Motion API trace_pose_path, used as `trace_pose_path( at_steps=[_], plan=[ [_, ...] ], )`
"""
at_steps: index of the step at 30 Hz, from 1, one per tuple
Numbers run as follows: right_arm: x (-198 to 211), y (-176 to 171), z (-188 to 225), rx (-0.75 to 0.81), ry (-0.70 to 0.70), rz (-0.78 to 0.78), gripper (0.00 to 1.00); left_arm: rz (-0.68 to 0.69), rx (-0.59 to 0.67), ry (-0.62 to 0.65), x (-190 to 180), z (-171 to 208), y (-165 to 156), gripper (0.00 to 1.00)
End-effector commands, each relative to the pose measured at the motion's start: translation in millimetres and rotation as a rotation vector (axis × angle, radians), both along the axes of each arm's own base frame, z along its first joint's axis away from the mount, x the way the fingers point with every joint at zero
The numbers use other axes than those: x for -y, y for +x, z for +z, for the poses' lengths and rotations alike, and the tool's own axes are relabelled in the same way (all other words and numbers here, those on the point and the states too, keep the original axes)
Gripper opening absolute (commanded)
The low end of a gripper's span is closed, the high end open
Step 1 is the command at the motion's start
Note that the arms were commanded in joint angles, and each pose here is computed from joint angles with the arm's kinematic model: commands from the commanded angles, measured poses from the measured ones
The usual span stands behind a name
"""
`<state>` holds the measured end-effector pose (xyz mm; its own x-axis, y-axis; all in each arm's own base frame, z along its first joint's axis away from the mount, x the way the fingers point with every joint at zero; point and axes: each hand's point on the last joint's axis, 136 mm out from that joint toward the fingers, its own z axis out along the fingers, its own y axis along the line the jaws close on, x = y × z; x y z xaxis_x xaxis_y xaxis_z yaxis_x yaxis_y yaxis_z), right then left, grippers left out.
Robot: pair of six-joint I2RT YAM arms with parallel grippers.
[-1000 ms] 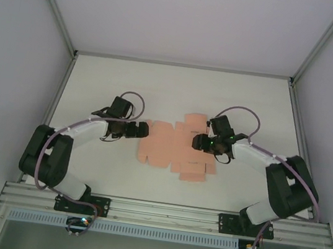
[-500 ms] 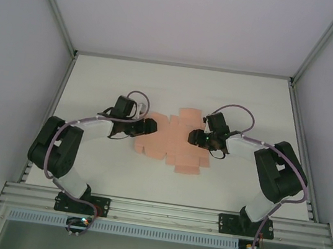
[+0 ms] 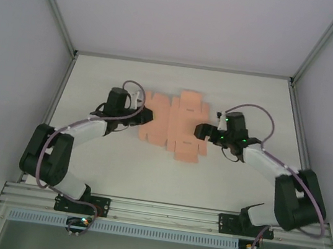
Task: Assemble paper box
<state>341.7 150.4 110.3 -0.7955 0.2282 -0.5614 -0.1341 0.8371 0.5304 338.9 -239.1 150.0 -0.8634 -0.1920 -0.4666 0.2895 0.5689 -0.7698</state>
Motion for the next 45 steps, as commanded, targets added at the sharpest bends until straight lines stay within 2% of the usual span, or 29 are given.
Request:
trace_pose_path(
  at_steps=[1, 5, 10, 15, 19, 24, 25, 27, 29, 30, 31, 32, 33, 36, 39, 42, 44, 45],
  plan=[
    [2, -7, 46, 0.135, 0.103, 0.078, 0.95, -0.059, 0.155, -0.147, 0, 66, -1, 0.00],
    [11, -16, 72, 0.206, 0.142, 0.110, 0.90, -0.104, 0.261, -0.212, -7, 108, -13, 0.00],
    [7, -19, 101, 0.270, 0.262, 0.199, 0.84, -0.140, 0.322, -0.295, -13, 142, -31, 0.00],
    [3, -14, 122, 0.309, 0.340, 0.268, 0.77, -0.152, 0.376, -0.343, -16, 162, -47, 0.00],
    [-2, -10, 128, 0.321, 0.368, 0.317, 0.65, -0.127, 0.383, -0.306, -20, 158, -47, 0.00],
    [-9, -8, 138, 0.326, 0.429, 0.373, 0.37, -0.126, 0.387, -0.314, -20, 158, -48, 0.00],
    [-10, -9, 138, 0.333, 0.431, 0.380, 0.28, -0.123, 0.387, -0.314, -20, 157, -47, 0.00],
    [-12, -12, 143, 0.357, 0.448, 0.407, 0.19, -0.118, 0.381, -0.313, -20, 155, -46, 0.00],
    [-14, -16, 147, 0.379, 0.464, 0.433, 0.00, -0.106, 0.373, -0.306, -21, 151, -44, 0.00],
    [-15, -16, 148, 0.382, 0.467, 0.434, 0.00, -0.092, 0.366, -0.300, -23, 148, -42, 0.00],
    [-14, -17, 148, 0.382, 0.457, 0.432, 0.00, -0.065, 0.349, -0.285, -26, 142, -37, 0.18],
    [-14, -17, 144, 0.373, 0.432, 0.428, 0.00, -0.028, 0.320, -0.254, -31, 134, -32, 0.67],
    [-13, -17, 138, 0.358, 0.392, 0.418, 0.00, 0.029, 0.279, -0.195, -38, 119, -25, 1.00],
    [-10, -20, 108, 0.283, 0.182, 0.389, 0.00, 0.323, 0.141, 0.168, -92, 57, -7, 1.00],
    [-7, -25, 81, 0.196, 0.030, 0.390, 0.00, 0.512, 0.029, 0.452, -144, 18, -12, 1.00],
    [-3, -25, 58, 0.105, -0.035, 0.389, 0.00, 0.545, -0.015, 0.551, -161, 5, -20, 1.00],
    [2, -19, 41, 0.056, -0.124, 0.385, 0.00, 0.528, -0.019, 0.544, -158, 2, -21, 1.00],
    [6, -17, 32, 0.033, -0.212, 0.402, 0.00, 0.510, -0.015, 0.525, -153, 2, -19, 1.00]
  ],
)
